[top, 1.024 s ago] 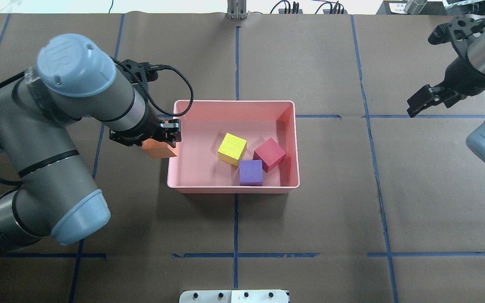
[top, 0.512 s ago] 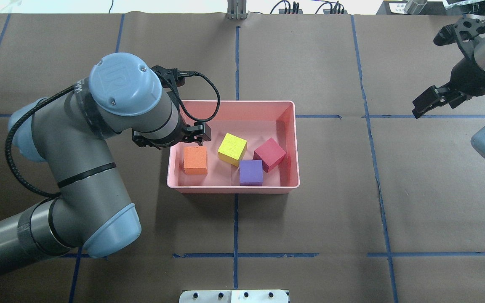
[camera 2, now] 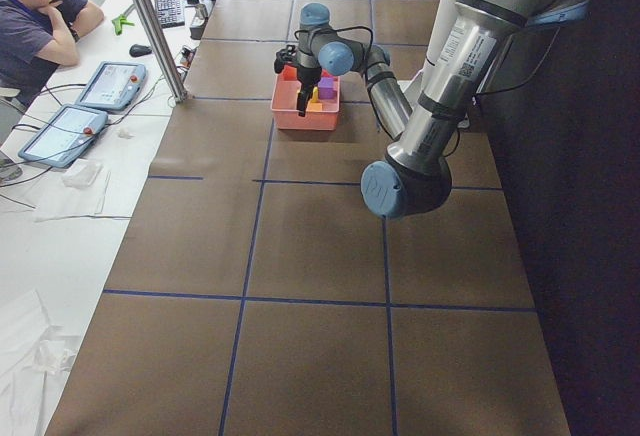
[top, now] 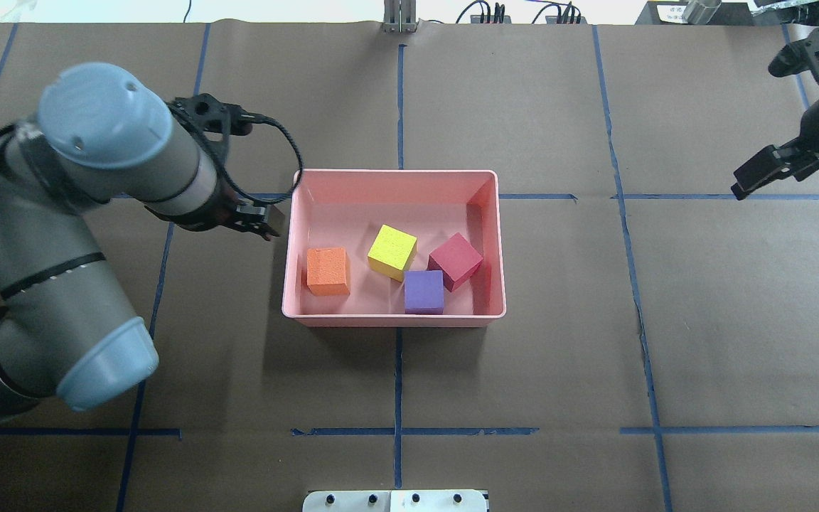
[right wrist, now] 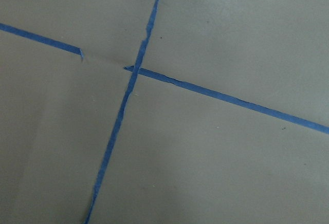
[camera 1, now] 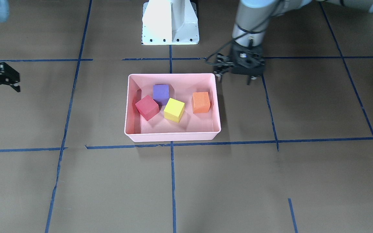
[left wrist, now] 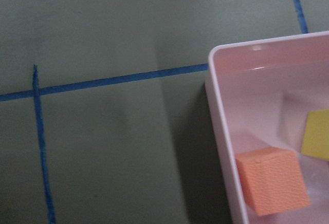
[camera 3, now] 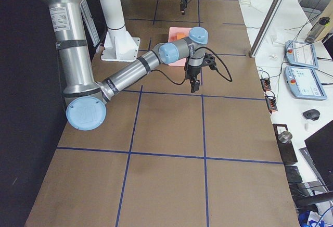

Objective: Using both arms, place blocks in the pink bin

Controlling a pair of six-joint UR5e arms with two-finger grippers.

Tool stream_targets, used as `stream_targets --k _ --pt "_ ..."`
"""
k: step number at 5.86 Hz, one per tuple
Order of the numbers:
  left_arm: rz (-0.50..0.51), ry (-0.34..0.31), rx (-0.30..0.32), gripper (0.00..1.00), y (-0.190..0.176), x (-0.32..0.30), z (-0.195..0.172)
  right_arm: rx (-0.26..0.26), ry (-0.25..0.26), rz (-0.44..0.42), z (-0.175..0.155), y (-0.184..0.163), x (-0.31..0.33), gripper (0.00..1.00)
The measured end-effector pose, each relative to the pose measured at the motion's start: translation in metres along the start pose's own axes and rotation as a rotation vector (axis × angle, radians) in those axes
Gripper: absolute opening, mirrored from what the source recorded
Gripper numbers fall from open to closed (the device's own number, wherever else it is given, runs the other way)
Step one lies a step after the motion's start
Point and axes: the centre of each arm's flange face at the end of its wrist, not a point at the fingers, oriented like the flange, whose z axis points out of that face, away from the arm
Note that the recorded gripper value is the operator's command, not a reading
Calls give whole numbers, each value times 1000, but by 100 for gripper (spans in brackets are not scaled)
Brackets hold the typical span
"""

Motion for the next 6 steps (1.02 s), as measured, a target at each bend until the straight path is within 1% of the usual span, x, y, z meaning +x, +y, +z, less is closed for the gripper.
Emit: stream_targets --k 1,2,3,4,5,6 --pt "86 2 -37 100 -4 -79 -8 -4 -2 -39 -6 26 47 100" --pt "155 3 -61 100 -3 -160 -18 -10 3 -77 -8 53 90 100" --pt "206 6 -81 100 4 -249 -26 -26 10 -108 -5 83 134 100" --pt "220 15 -98 100 19 -339 -31 -47 12 -120 2 115 177 100" --pt "172 14 -117 100 48 -419 -30 -64 9 -103 9 143 209 100" --pt "93 12 -138 100 80 -471 -25 -70 8 -43 11 161 225 100"
